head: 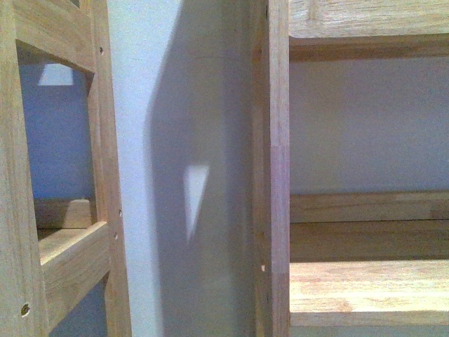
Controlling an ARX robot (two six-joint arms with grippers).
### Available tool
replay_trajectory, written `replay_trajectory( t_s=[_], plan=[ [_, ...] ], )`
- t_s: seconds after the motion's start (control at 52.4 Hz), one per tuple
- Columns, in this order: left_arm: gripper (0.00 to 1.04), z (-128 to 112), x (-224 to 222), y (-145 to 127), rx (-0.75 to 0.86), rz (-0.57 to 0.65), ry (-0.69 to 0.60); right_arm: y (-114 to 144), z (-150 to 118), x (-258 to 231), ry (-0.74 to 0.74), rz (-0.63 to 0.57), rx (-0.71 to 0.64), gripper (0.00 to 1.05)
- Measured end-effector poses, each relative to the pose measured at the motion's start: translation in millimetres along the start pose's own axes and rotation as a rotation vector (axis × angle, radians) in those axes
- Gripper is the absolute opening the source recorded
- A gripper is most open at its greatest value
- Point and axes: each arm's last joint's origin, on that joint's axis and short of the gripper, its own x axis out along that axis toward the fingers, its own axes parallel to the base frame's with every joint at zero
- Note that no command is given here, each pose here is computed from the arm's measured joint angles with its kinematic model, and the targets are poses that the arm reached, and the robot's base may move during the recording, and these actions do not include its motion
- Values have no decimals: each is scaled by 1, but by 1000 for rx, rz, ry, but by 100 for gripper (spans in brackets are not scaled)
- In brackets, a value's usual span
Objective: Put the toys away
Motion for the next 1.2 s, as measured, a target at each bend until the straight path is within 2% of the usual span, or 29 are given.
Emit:
replay_trajectory(
  t_s=[0.744,0.954,1.126,1.202],
  plan=[
    [98,0,0,0,0,0,0,0,-20,-1,-13,0,0,4],
    [98,0,0,0,0,0,0,0,-20,-1,-13,0,-1,31],
    [98,0,0,0,0,0,0,0,-20,-1,-13,0,-1,69],
    [98,0,0,0,0,0,0,0,-20,-1,-13,0,-1,80]
  ],
)
